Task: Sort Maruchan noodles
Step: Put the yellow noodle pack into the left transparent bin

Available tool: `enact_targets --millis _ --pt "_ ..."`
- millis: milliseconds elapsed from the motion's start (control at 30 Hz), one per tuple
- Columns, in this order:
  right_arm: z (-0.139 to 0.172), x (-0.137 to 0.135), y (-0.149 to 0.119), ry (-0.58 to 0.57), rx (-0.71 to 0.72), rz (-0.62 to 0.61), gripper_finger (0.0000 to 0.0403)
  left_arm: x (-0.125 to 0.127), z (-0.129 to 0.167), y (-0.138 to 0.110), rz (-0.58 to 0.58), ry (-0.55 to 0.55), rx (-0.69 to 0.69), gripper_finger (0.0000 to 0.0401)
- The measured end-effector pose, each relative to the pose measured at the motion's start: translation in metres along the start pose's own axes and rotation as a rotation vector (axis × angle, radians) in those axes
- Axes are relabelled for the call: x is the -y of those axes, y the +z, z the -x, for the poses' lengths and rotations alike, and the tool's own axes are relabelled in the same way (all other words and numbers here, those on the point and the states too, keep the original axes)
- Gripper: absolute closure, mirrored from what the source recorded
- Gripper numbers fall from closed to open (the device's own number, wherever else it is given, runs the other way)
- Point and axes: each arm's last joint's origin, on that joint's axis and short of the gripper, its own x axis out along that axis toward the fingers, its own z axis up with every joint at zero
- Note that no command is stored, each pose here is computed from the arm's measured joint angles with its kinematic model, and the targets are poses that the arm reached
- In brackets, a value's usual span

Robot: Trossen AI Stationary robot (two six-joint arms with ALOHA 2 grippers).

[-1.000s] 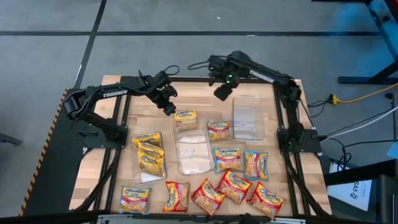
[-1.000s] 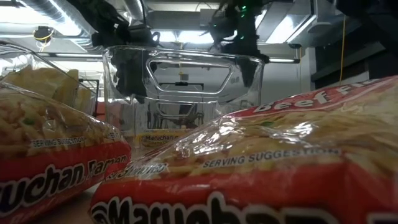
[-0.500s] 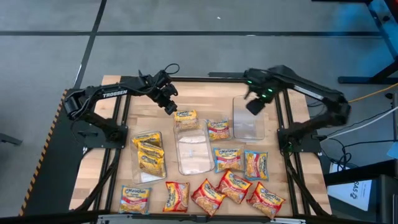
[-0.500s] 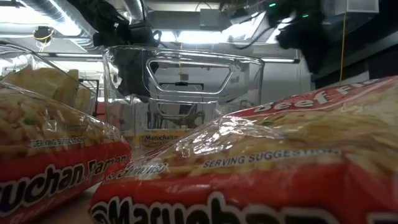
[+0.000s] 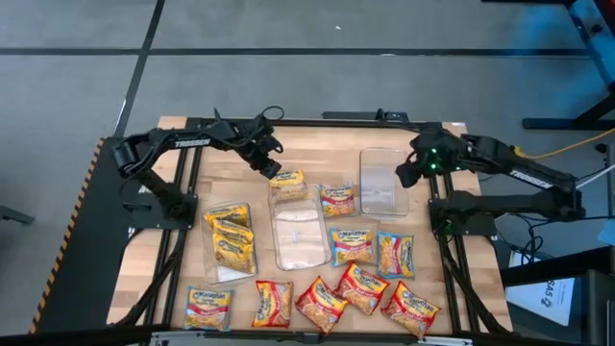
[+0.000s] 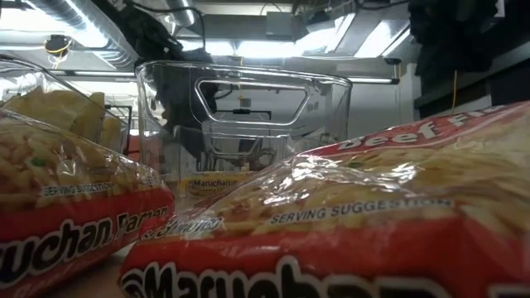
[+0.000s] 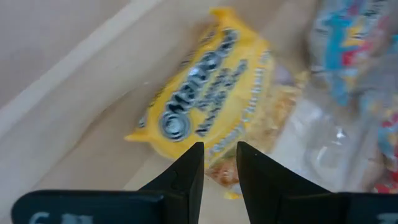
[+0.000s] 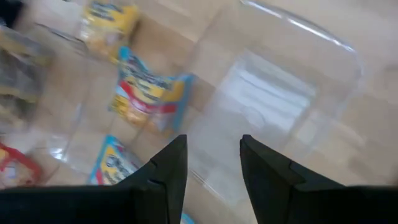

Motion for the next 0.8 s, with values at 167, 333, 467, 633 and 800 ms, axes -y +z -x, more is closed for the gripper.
enact_targets --millis 167,333,467,633,800 --pt "-0.003 -0.006 0.001 0.004 0.033 0.036 0.0258 -0.004 -0.004 -0.003 0.098 0.018 -0.043 0.0312" --pt "-0.01 -0.009 0.002 -0.029 0.026 0.074 0.0258 -0.003 -0.015 -0.007 0.183 0.099 -0.066 0.0312" --pt "-0.014 -0.011 0.004 -0.043 0.011 0.087 0.0258 -0.003 -0.021 -0.006 0.21 0.11 -0.065 0.0312" --pt "-0.019 -0.012 0.005 -0.056 -0.005 0.112 0.0258 -0.005 -0.026 -0.005 0.234 0.106 -0.076 0.0312" --pt "-0.02 -0.012 0.005 -0.058 -0.009 0.131 0.0258 -0.007 -0.032 -0.006 0.256 0.126 -0.092 0.0312"
